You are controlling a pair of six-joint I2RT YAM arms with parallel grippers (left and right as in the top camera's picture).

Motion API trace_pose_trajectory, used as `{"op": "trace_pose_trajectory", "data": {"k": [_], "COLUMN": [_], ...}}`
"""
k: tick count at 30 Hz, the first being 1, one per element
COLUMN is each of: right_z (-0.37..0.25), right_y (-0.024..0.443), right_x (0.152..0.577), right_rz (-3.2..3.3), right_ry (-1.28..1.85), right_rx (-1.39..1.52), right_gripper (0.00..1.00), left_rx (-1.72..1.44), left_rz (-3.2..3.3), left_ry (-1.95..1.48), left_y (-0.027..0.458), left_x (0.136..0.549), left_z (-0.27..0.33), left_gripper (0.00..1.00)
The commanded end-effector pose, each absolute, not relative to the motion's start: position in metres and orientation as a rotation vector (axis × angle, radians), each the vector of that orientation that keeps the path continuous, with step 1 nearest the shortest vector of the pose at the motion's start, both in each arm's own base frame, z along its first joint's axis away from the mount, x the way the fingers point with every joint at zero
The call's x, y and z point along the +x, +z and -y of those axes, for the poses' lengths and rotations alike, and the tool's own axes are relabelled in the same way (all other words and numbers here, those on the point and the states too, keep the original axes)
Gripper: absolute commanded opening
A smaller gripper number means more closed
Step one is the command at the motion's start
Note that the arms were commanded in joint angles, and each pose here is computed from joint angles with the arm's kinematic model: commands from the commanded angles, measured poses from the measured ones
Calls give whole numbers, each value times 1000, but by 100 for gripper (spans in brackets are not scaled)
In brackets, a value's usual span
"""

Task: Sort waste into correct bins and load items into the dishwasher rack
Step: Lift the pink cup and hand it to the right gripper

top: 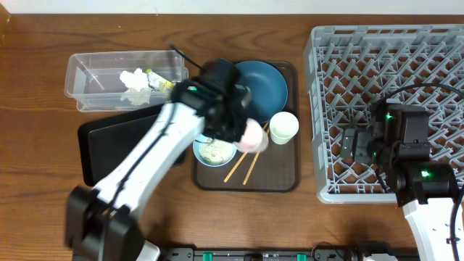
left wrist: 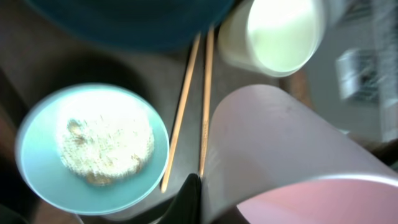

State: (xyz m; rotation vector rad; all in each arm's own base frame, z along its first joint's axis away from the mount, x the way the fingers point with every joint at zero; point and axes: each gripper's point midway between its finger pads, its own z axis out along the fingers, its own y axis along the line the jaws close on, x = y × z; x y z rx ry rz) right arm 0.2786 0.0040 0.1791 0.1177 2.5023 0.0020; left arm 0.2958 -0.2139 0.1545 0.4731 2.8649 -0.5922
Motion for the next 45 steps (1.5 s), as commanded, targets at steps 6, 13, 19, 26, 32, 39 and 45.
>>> {"op": "trace_pose_trajectory", "data": {"k": [6,13,19,26,32,39,45], "right_z": [-44,-142,-161,-167,-176,-185,-189], "right_y": [178,199,202,208,235,269,279], "right_x": [306,294,286,299,306,292,287], "right_rz": [-2480,-2288,-2169,-2048,-1839,-1591,-1507], "right_ry": [314,1003,1188,1199,1216,1317,1326], "right_rx": [119,-481,-657,-742,-853,-992,-1050], "right_gripper": [99,99,99,99,99,99,99], "left_rx": [396,415,477,498,509,509,533], "left_rz": [-2546,-2436,-2348,-2314,-2296,-2296,-2304], "left_ry": [-1376,-1726,-1963,-2044,-2081,-2081,-2100], "left_y": [218,222,228,234,238,238,239], "left_x": [328,337,331,326,323,323,316], "left_z": [248,265,275,276,276,276,283], "left_gripper": [6,6,6,6,6,6,6]}}
